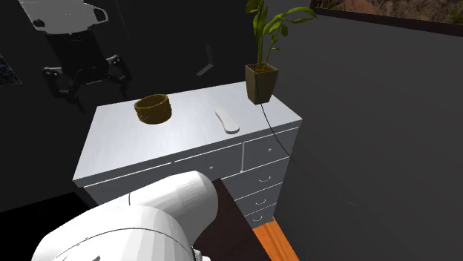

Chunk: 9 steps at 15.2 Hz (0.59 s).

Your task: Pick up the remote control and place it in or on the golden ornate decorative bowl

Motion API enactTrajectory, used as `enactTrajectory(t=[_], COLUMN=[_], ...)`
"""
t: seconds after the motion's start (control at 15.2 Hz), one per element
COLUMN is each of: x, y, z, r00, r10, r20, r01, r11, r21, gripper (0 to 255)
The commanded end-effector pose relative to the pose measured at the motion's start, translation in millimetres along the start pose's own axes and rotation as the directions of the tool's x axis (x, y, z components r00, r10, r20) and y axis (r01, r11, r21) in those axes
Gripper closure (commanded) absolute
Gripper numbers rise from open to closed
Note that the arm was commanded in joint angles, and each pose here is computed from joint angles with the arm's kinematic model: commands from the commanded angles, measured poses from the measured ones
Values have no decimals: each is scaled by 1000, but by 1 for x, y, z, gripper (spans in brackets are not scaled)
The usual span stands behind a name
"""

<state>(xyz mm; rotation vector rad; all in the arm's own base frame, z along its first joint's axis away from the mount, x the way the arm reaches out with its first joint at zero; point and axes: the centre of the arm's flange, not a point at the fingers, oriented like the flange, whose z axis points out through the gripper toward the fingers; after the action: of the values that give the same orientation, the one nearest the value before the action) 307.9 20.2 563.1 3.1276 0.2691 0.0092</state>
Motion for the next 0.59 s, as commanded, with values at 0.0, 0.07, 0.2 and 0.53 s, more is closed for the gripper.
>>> enactTrajectory(t=[0.0, 0.07, 0.2, 0.53], x=[0, 4, 10, 27], y=[0, 11, 34, 90], z=[0, 6, 19, 50], r00=[1000, 1000, 1000, 999], r10=[0, 6, 17, 45], r20=[0, 0, 1, 3], r01=[0, -6, -17, -45], r11=[1000, 1000, 1000, 999], r21=[0, 1, 2, 4], gripper=[0, 0, 0, 0])
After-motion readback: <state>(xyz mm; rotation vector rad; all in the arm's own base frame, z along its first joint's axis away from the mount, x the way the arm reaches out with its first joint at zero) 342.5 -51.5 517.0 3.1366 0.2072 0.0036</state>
